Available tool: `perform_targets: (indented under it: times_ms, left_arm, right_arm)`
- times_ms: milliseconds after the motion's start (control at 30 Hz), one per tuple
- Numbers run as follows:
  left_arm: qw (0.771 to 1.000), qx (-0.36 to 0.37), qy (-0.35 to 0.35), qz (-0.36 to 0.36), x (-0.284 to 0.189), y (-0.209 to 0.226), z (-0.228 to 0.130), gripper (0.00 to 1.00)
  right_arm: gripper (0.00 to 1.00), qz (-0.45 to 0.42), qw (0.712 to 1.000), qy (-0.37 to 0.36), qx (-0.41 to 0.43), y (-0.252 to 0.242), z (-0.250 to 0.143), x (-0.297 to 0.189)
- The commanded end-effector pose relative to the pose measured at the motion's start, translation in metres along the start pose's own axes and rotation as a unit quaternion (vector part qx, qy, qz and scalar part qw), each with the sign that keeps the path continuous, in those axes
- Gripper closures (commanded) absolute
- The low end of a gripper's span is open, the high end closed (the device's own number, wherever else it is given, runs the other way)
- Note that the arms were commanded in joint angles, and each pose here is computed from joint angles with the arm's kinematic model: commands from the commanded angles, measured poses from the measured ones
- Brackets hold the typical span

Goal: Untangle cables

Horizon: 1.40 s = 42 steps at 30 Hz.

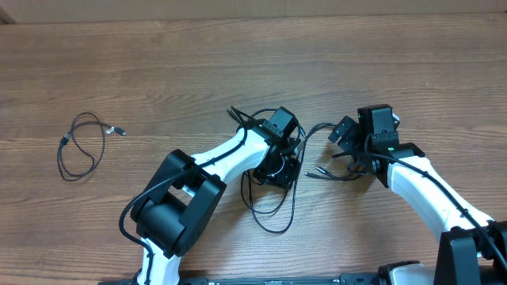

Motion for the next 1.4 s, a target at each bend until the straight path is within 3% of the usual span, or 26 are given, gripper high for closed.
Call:
perform_targets:
  times_ms: [0,433,633,1367]
  left_arm:
    - [1.0,-0.001,0.004,0.011,0.007,0.002,0.0,0.88]
    - [0.999,-0.014,0.0,0.045,0.012,-0.001,-0.004,0.85]
    - [0.999,-0.013,-0.001,0.047,0.012,-0.002,-0.004,0.96]
    - [0.994,-0.063,-0.03,0.088,0.007,0.012,0.003,0.96]
  right_arm:
    - [0.0,-0.008,1.0,-0.004,0.0,-0.004,-0.001,0.0]
    - [0.0,-0.008,1.0,-0.004,0.0,-0.004,-0.001,0.0]
    - [0.0,-0.008,1.0,-0.004,0.0,-0.004,-0.001,0.0]
    - [0.0,-0.008,1.0,-0.004,0.0,-0.004,-0.001,0.0]
Point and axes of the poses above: each gripper's point midway between its finger pads, its own x axis out along the fingers, its own y axis along the line the jaws close on, z = x × y, the point moved 6 cm from there along -x, back along the fingers, and after that the axes turned 4 degrees about -x, right-handed, at the moved point
